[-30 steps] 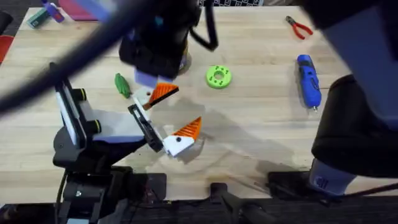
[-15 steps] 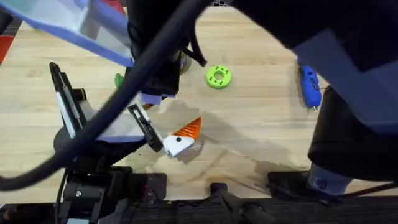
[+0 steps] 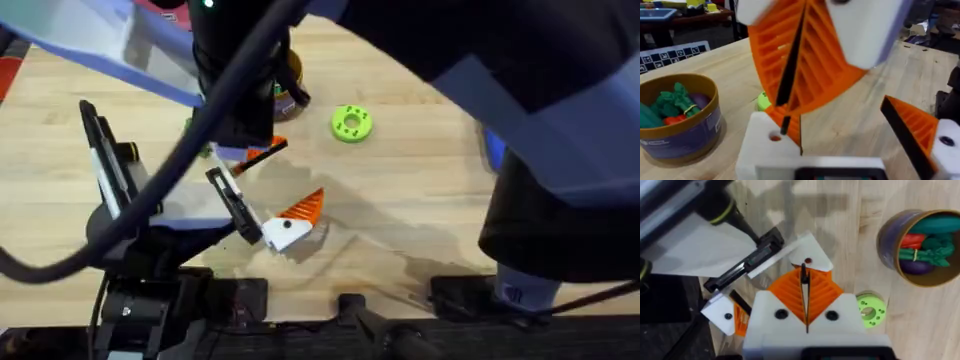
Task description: Pick up the gripper from the table and insert it into the empty holder that is missing its gripper. Then pick up a screw, insert it into the mounting hole, and use the screwdriver to tighten it. Finally, clean up the table by picking up the vegetable and placing it into the bucket.
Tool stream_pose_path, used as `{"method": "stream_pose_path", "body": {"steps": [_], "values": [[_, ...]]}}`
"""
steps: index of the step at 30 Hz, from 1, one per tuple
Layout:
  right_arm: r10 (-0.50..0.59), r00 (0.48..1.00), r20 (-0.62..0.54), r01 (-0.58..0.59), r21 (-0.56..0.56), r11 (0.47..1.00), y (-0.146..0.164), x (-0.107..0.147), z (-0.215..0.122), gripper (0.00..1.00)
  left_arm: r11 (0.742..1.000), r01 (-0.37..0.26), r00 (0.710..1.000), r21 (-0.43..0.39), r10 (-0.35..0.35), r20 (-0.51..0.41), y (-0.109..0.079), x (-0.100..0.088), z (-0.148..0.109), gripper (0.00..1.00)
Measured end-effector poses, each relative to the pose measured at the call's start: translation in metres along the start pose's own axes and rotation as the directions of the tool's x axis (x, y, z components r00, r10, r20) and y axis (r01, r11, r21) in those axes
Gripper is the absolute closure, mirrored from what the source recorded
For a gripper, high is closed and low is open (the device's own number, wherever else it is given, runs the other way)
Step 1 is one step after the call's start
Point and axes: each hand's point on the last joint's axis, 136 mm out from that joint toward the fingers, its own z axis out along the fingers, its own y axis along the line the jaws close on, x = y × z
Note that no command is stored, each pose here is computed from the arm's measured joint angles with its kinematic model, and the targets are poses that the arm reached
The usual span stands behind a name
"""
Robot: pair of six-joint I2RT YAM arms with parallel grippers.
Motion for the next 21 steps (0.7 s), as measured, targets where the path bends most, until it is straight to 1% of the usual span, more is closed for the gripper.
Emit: {"method": "stream_pose_path", "body": {"steps": [11, 21], "values": [[0.008, 1.0, 0.005, -0.008, 0.023, 1.0, -0.0078, -0.0002, -0.0003, 0.996, 1.0, 0.0, 1.0, 0.0, 0.0, 0.0, 0.0, 0.0, 0.0, 0.014], [0.009, 1.0, 0.002, -0.009, 0.021, 1.0, -0.0073, 0.0006, -0.0003, 0.996, 1.0, 0.0, 1.0, 0.0, 0.0, 0.0, 0.0, 0.0, 0.0, 0.015]]}}
